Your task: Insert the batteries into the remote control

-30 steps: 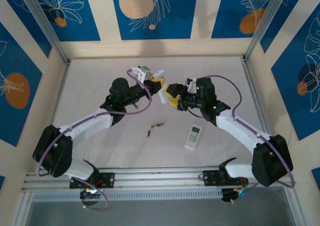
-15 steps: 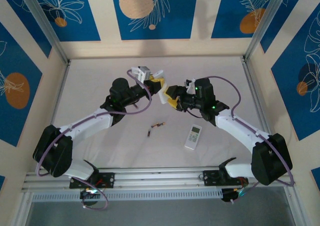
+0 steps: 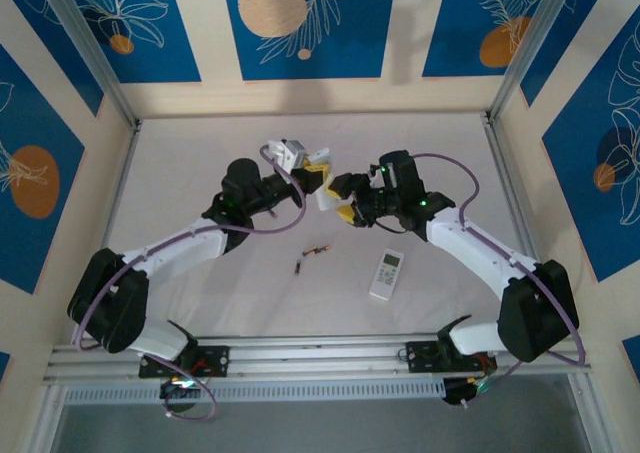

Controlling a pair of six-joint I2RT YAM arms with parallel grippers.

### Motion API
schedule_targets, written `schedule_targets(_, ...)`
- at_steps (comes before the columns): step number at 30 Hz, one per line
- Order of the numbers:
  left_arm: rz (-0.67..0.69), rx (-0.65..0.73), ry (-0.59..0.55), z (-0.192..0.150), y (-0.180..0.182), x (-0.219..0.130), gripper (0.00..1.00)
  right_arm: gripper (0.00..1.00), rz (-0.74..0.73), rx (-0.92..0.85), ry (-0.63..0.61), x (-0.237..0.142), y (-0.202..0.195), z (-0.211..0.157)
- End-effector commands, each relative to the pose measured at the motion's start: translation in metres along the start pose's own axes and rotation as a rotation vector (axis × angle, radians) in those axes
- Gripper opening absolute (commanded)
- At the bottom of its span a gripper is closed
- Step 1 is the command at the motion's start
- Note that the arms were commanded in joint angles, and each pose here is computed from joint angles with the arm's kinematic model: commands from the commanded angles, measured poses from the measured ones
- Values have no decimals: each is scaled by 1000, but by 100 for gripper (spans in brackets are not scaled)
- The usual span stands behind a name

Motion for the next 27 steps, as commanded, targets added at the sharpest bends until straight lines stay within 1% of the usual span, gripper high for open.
schedule_targets(1, -174, 125, -214, 57, -40, -8, 0, 60, -275, 152, -124, 7, -64, 20)
schedule_targets(7, -129, 126, -217, 50, -30, 2, 0, 57, -310, 205, -122, 3, -81, 22)
schedule_targets(19, -34, 85, -214, 32, -2, 30, 0, 56, -319, 268, -153, -13, -106, 31)
schedule_targets(23, -19, 58, -199, 23, 10, 44, 0, 56, -324, 272, -190, -23, -111, 36)
schedule_targets(27, -15, 4, -196, 8, 26, 62, 0, 56, -323, 274, -244, -36, -119, 43)
Point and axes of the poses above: each hand's point on the last joint's axis, 136 mm out from that joint toward the fingers, its own x axis out along the fingers, its own y axis along the line the jaws close on, z = x × y, the point moved 4 cm from there along -x, back along the fingers, and after that the axes turned 4 degrees about x, right-handed, at the moved point
